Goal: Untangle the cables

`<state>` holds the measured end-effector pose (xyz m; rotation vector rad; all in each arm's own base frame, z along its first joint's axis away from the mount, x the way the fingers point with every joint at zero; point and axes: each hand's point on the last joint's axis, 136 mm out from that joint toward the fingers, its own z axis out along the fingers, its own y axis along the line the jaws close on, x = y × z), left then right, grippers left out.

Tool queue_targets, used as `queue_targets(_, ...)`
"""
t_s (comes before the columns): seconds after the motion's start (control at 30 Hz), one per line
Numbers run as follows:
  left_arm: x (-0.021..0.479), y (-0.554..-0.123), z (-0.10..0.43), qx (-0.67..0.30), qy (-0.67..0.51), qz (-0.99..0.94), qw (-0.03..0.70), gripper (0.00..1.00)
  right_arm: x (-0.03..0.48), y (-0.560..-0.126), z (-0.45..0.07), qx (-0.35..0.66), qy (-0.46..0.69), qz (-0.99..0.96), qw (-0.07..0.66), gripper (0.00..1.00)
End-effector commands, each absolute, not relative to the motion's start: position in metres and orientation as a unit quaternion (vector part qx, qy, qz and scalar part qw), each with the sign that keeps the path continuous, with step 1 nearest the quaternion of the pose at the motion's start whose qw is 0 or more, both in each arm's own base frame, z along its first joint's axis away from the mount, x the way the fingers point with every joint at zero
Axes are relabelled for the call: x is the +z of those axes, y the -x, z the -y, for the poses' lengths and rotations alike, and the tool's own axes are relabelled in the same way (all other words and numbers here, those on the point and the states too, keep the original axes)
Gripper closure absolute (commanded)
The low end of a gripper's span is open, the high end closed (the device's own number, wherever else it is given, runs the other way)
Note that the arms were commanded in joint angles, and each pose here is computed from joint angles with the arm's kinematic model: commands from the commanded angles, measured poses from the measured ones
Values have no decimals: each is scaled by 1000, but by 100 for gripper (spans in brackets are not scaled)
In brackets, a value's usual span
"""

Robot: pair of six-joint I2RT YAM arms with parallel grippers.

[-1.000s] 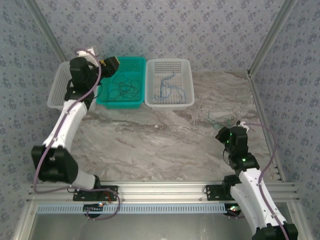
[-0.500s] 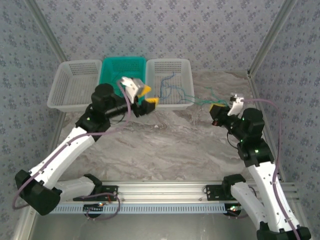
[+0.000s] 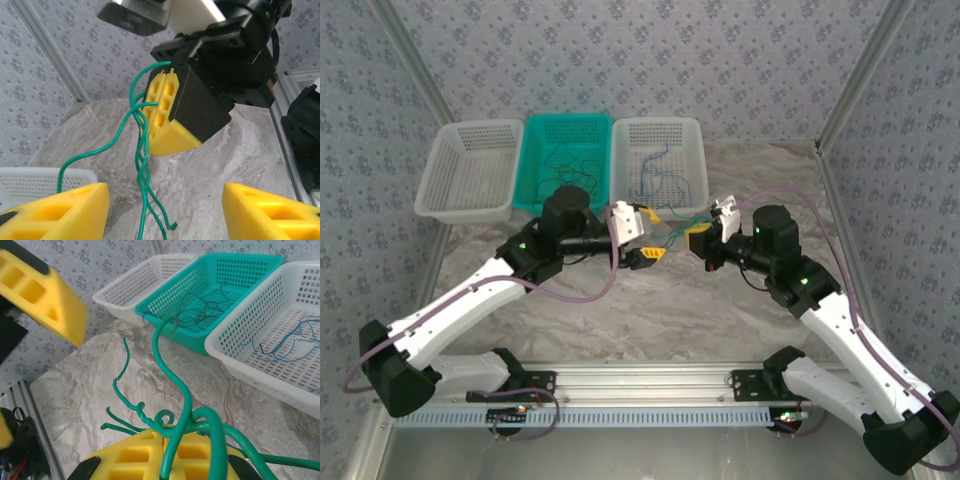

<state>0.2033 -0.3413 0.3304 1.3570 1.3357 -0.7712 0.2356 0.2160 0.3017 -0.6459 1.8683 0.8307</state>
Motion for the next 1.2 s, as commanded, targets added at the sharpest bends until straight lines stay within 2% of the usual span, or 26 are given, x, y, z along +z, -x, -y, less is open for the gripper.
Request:
queue_targets(0.0, 321, -216, 353, -322, -554, -558, 527, 41, 324, -234, -220, 343, 276, -743, 505, 100)
queue_targets(0.1, 315, -230, 359, -323, -527, -568, 544, 46, 327, -234, -222, 345, 279, -739, 507, 100)
queue_targets(0.13, 314, -234, 360, -321, -518, -569, 552, 50, 327, -233, -223, 347, 280, -738, 506, 100)
queue_targets(0.23, 310, -244, 360, -313, -495, -578, 567, 67, 325, -229, -225, 350, 288, -737, 501, 100)
queue_targets(0.33, 307, -250, 357, -303, -485, -590, 570, 91, 319, -227, -225, 348, 293, -740, 496, 100)
queue_targets(0.4, 310, -249, 354, -303, -479, -592, 574, 100, 311, -234, -220, 328, 281, -752, 498, 100)
queue_targets(0.53, 322, -242, 348, -316, -469, -588, 578, 100, 278, -266, -188, 224, 214, -797, 519, 100)
queue_targets(0.67, 334, -235, 343, -330, -460, -585, 580, 100, 226, -288, -144, 120, 126, -848, 500, 100)
queue_targets(0.83, 342, -231, 340, -345, -449, -579, 586, 100, 155, -284, -124, 99, 69, -888, 443, 97)
queue_targets(1.0, 340, -235, 342, -343, -444, -584, 587, 100, 85, -268, -84, 67, -52, -923, 376, 97)
queue_targets(1.07, 337, -236, 343, -344, -444, -587, 583, 100, 73, -262, -72, 58, -84, -926, 363, 97)
queue_targets(1.17, 334, -238, 344, -346, -440, -591, 581, 100, 73, -261, -56, 46, -130, -920, 367, 91)
